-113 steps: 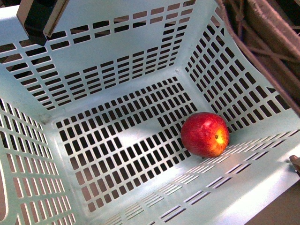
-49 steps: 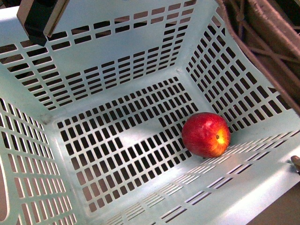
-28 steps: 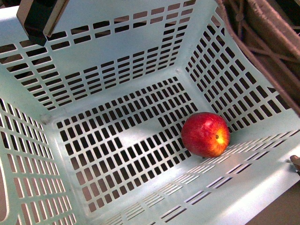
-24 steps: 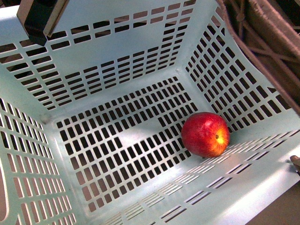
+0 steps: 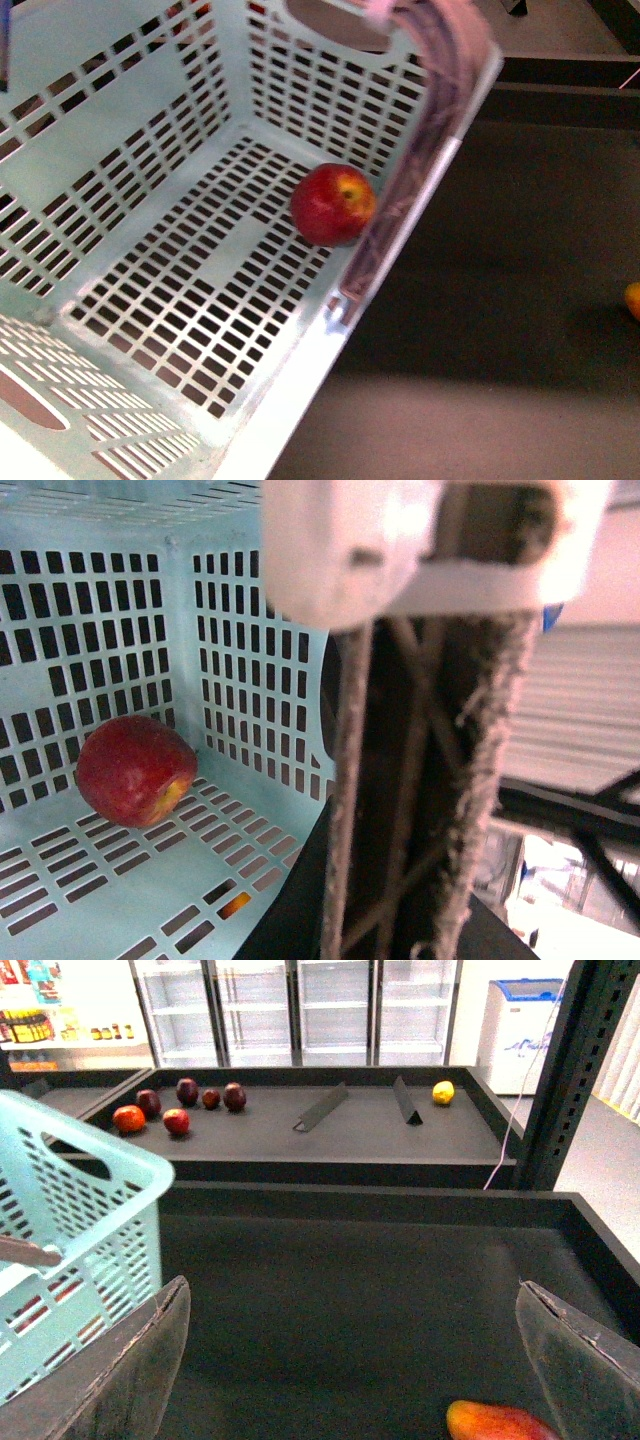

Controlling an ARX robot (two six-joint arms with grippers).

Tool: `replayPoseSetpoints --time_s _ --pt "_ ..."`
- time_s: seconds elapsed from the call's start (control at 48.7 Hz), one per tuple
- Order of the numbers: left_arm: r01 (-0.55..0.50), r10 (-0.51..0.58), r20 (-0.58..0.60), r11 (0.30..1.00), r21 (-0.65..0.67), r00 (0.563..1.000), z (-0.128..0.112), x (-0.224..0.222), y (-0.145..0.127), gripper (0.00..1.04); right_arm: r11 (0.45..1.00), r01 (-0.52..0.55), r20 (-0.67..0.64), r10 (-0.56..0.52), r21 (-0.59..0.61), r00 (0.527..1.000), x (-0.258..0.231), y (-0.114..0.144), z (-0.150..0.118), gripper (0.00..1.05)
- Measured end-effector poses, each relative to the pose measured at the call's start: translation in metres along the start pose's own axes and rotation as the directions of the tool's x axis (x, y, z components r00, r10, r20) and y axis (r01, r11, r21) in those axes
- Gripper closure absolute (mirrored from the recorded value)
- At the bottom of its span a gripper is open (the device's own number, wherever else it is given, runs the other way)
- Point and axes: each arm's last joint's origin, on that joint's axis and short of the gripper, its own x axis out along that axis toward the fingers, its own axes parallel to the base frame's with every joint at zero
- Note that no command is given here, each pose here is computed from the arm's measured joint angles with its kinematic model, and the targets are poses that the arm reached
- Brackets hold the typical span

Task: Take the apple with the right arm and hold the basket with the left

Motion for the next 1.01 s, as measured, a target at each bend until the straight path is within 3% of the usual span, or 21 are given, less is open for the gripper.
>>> replayPoseSetpoints --time_s 0.205,0.287,0.719,1.006 --pt "-0.060 0.095 0.199 0.983 -0.173 0.975 0.049 0.018 0.040 0.98 1.000 0.000 0.000 0.000 0.000 1.000 0.000 0.000 0.000 0.09" --pt "-0.086 0.131 0.216 0.975 -0.203 0.968 0.056 0.027 0.051 0.98 1.000 0.000 0.000 0.000 0.000 1.000 0.000 0.000 0.000 0.09" --pt "-0.186 0.258 0.202 0.930 -0.317 0.945 0.066 0.046 0.097 0.98 1.000 0.000 0.000 0.000 0.000 1.000 0.000 0.000 0.000 0.09" --pt "-0.220 0.296 0.183 0.911 -0.349 0.937 0.067 0.042 0.104 0.95 1.000 0.000 0.000 0.000 0.000 1.000 0.000 0.000 0.000 0.09"
